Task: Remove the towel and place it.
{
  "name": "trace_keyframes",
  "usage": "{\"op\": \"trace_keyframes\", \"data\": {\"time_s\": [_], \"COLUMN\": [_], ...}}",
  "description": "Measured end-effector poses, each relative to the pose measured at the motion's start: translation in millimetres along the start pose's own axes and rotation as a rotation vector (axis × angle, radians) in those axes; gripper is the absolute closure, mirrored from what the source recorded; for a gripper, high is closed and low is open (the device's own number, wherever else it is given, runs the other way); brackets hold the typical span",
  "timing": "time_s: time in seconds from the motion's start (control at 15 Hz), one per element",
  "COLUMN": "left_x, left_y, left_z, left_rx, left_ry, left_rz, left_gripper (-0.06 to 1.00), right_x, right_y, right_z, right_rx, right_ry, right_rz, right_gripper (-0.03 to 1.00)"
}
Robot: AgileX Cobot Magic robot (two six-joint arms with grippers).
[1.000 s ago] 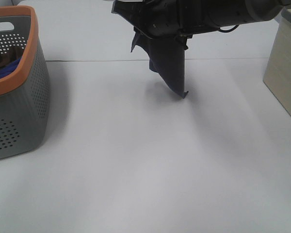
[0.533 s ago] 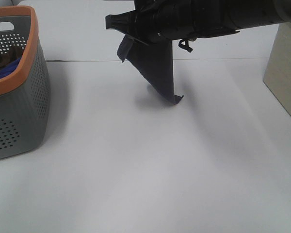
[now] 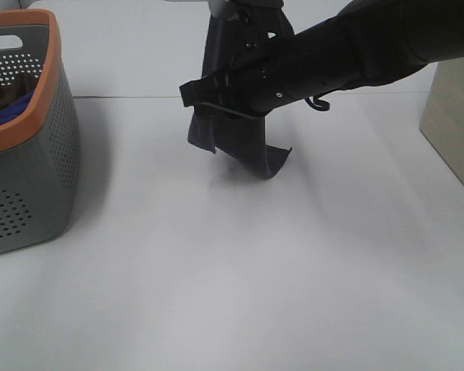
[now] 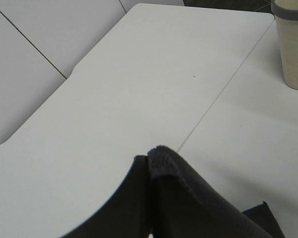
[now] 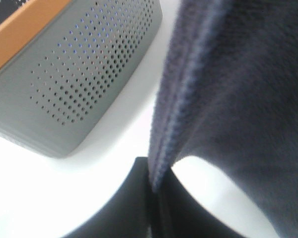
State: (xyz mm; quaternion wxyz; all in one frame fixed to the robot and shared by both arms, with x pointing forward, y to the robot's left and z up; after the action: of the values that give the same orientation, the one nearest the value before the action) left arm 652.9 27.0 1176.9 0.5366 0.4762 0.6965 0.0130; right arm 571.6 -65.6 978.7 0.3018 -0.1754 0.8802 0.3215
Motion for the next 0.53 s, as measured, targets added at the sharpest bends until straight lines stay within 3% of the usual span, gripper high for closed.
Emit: {"op": "trace_keyframes", "data": {"time_s": [0.27,0.53], "left_x": [9.4,12.5], "left_y": [-8.3,-11.4], "left_z": [6.4,7.2], "left_rx": [0.052,0.076], "left_ry": [0.066,0.095], "left_rz": [-0.002,-0.004], "left_gripper": [0.94,0.94], "right_x": [10.8,3.6], "right_y": [-35.9,-32.9], "right_z": [-22.6,-51.2], "right_rx": [0.067,0.170], "right_ry": [0.250,0.399], "right_rz": [0.176,0.111], "right_gripper": [0.97,0.97]}}
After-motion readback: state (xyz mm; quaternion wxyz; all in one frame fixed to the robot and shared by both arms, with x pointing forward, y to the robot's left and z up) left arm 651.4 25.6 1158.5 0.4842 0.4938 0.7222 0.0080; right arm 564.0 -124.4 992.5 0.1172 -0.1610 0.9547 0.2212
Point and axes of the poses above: a point on each arm's last joint axis where the gripper is mounted, z pointing out along that axis toward the gripper, y along the wrist's bending axis when the last joint is at zero, x = y × z, the point moved 1 cm from there along z, pointing out along that axis toward the gripper, and after that the axes turned 9 degrees about z, right-handed, at the moved point
